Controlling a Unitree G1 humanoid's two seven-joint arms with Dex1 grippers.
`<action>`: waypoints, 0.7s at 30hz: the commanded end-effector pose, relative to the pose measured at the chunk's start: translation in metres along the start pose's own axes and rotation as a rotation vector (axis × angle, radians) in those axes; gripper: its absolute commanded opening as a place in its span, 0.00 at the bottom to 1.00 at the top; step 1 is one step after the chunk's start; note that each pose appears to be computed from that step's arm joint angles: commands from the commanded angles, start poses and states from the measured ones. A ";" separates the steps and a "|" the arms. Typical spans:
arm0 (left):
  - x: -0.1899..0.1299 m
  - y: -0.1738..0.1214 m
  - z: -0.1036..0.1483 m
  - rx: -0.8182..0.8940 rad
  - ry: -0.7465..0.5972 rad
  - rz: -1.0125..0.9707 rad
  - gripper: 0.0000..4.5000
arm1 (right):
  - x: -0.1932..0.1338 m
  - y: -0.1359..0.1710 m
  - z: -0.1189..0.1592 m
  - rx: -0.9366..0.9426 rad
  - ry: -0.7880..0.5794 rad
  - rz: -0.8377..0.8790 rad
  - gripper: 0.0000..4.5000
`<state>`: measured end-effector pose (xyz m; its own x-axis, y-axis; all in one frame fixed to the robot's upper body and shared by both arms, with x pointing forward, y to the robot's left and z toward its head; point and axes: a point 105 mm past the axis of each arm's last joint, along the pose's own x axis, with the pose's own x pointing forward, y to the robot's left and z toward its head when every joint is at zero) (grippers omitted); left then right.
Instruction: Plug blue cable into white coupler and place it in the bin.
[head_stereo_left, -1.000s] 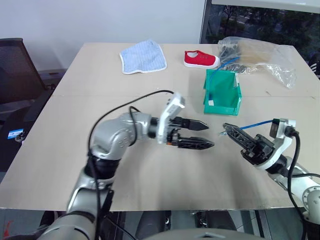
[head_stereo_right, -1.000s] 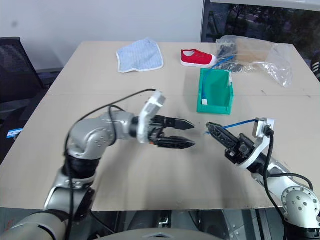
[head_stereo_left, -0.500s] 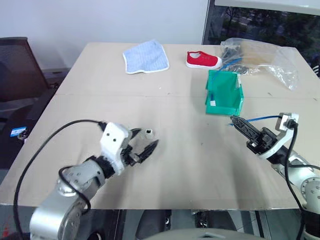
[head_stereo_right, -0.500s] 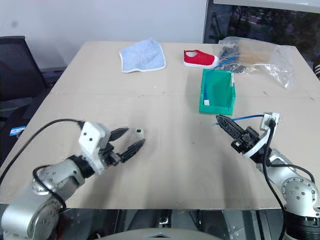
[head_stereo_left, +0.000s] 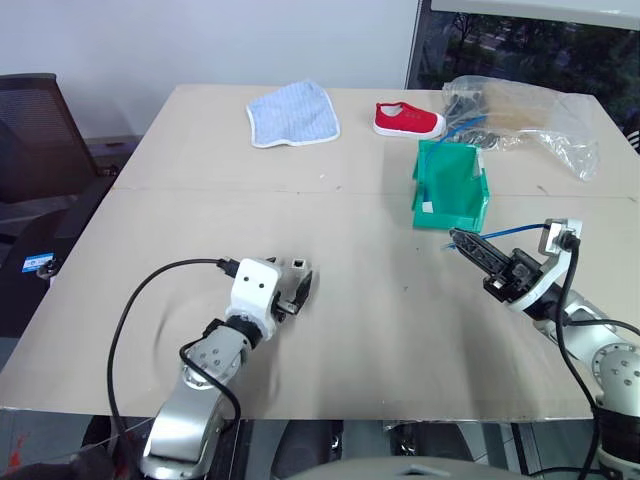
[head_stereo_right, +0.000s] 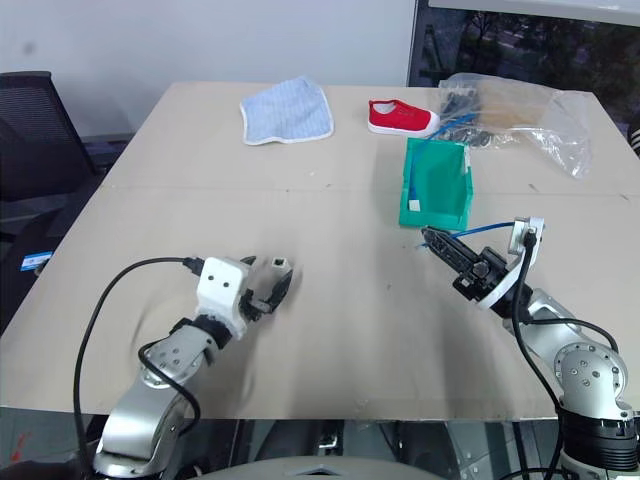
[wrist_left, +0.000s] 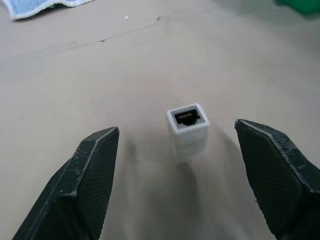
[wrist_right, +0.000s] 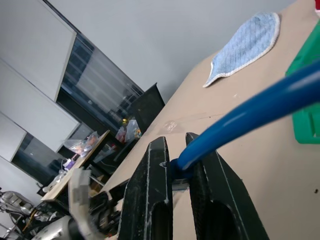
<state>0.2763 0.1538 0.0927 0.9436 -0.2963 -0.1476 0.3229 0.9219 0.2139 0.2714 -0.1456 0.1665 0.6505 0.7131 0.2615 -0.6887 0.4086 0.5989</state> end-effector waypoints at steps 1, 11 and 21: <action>0.010 -0.004 0.005 0.010 -0.039 0.002 0.84 | 0.004 0.007 0.011 -0.045 -0.022 0.021 0.00; 0.023 -0.014 0.003 0.011 -0.040 -0.022 0.73 | 0.009 0.010 0.008 -0.047 -0.036 0.009 0.00; 0.025 -0.015 0.001 0.021 -0.035 -0.047 0.13 | 0.011 0.010 0.012 -0.068 -0.040 0.009 0.00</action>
<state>0.2936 0.1341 0.0793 0.9314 -0.3290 -0.1558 0.3573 0.9080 0.2189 0.2780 -0.1425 0.1699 0.6766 0.6904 0.2561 -0.6759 0.4443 0.5880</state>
